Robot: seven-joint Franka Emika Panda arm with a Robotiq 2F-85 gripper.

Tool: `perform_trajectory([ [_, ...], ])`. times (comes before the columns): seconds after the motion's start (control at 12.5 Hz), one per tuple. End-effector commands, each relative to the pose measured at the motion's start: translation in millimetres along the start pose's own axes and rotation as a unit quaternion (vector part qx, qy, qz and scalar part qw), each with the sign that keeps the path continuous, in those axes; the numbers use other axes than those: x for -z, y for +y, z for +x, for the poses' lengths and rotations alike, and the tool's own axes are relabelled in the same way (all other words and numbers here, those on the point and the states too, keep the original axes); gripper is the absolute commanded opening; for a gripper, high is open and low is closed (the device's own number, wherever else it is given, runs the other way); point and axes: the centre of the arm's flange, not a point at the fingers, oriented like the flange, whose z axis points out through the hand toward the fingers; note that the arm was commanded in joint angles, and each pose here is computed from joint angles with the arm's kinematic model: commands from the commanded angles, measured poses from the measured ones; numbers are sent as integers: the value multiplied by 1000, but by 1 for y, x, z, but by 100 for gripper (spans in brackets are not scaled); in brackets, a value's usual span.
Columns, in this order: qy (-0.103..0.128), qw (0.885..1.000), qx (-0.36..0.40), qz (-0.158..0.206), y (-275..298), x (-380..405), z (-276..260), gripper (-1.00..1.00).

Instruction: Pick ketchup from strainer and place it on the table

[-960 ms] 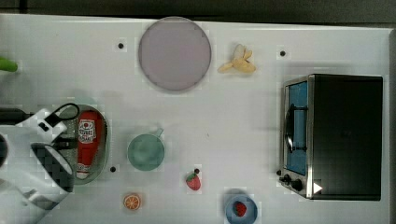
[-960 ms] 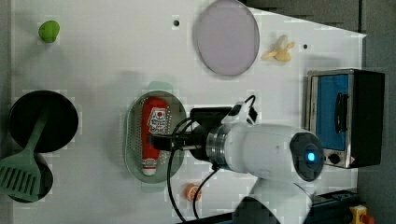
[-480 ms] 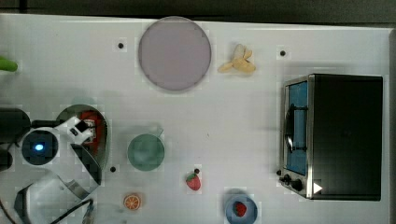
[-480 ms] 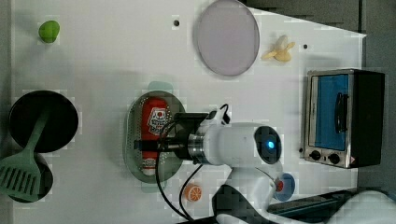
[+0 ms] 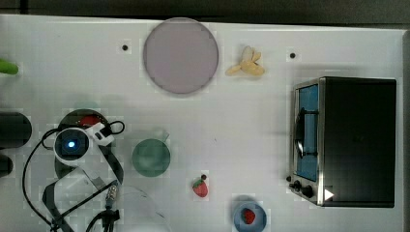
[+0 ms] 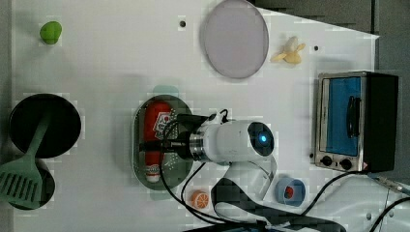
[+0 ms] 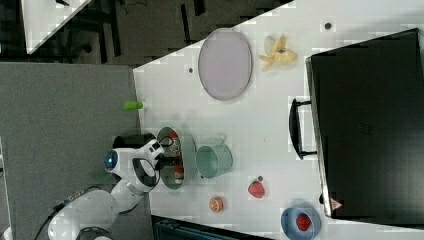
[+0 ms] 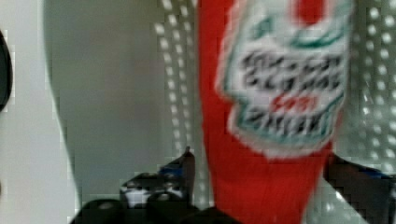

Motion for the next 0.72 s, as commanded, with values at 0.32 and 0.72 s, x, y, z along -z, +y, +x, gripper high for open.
perform_trajectory([
  [0.32,49,998,20,22,-38,27,-8,17],
  [0.72,80,996,14,-36,-45,118,-3,17],
])
